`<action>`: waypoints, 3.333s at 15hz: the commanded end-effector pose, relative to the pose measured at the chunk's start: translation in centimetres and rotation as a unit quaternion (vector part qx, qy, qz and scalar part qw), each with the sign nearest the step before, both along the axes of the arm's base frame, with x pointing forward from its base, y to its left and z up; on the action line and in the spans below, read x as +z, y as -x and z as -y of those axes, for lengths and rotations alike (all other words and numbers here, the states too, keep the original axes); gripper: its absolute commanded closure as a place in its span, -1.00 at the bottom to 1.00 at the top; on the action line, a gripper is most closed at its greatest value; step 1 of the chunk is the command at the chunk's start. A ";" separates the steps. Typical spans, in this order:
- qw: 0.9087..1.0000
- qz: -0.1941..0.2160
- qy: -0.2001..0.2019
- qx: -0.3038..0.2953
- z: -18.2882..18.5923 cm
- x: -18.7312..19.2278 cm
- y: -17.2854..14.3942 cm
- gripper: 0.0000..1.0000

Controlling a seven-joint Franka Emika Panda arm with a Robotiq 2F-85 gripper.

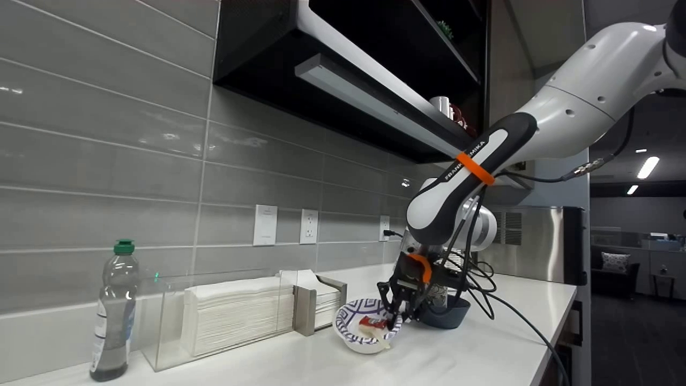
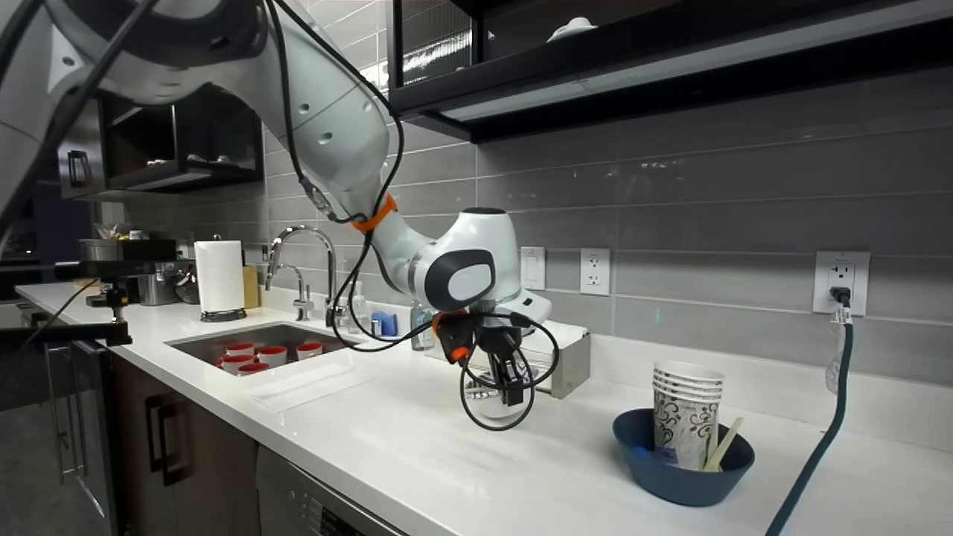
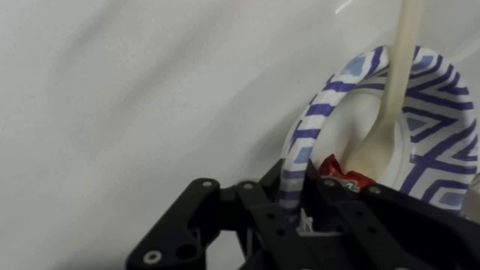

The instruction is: Put the striped bowel on the hand towel holder

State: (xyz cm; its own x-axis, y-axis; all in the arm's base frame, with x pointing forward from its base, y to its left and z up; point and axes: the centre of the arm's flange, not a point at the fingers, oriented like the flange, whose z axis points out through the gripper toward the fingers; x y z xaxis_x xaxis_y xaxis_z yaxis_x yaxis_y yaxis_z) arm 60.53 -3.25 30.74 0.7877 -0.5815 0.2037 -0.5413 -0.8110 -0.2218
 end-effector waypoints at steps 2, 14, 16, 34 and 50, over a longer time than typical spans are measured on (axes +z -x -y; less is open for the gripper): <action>0.998 -0.007 -0.056 -0.035 1.2 3.5 -0.5 0.99; 0.977 0.000 -0.165 -0.138 1.0 5.9 -2.6 0.96; 0.966 0.022 -0.190 -0.172 0.5 7.0 -4.2 0.96; 0.933 0.065 -0.212 -0.284 -1.3 10.3 -14.7 -0.06; 0.975 0.117 -0.188 -0.035 5.3 14.5 10.1 -1.00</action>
